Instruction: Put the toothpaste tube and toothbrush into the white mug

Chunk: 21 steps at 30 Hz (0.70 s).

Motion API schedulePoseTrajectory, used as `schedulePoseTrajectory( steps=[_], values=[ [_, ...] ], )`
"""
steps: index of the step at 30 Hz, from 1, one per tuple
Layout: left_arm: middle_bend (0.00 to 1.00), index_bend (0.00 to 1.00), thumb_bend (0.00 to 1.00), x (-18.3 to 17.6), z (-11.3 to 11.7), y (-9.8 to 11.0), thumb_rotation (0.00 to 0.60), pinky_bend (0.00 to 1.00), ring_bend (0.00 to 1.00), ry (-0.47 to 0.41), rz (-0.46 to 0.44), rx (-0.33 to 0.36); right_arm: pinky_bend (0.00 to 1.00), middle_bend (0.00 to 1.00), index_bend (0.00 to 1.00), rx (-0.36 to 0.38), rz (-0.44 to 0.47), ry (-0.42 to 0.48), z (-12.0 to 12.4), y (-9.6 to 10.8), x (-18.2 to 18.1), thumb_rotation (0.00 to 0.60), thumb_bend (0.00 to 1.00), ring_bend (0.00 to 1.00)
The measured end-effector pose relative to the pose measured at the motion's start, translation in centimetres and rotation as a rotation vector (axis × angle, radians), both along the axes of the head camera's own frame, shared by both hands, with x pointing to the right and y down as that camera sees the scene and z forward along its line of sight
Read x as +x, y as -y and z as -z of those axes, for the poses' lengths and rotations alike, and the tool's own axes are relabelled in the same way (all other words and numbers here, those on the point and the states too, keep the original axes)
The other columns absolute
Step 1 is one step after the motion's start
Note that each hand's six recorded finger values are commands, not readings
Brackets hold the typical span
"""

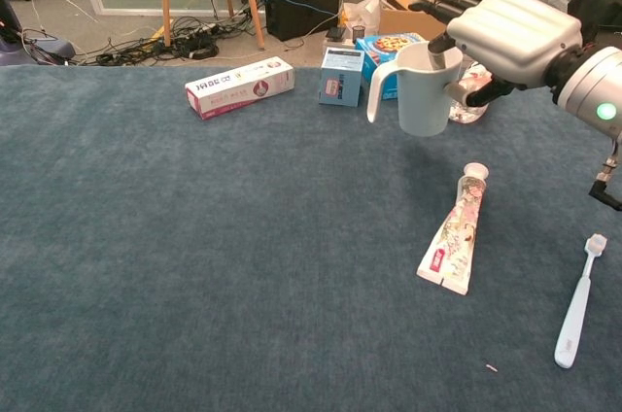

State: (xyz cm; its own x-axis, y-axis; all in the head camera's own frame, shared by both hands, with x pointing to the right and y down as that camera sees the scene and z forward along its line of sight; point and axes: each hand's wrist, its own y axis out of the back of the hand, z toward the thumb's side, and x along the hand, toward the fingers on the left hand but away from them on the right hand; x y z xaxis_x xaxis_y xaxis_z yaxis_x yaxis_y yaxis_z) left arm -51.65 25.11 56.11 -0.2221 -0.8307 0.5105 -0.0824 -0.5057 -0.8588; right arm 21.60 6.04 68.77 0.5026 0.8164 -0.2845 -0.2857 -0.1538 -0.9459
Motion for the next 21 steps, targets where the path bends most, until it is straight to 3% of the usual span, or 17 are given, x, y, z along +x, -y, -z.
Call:
schedulePoseTrajectory(
  steps=[21],
  values=[
    [0.4, 0.31, 0.0, 0.0, -0.1, 0.0, 0.6, 0.28, 0.33, 0.0, 0.001, -0.004, 0.07, 0.0, 0.64, -0.054, -0.076, 0.02, -3.4, -1.5, 2.8, 0.6, 0.34, 0.0]
  ],
)
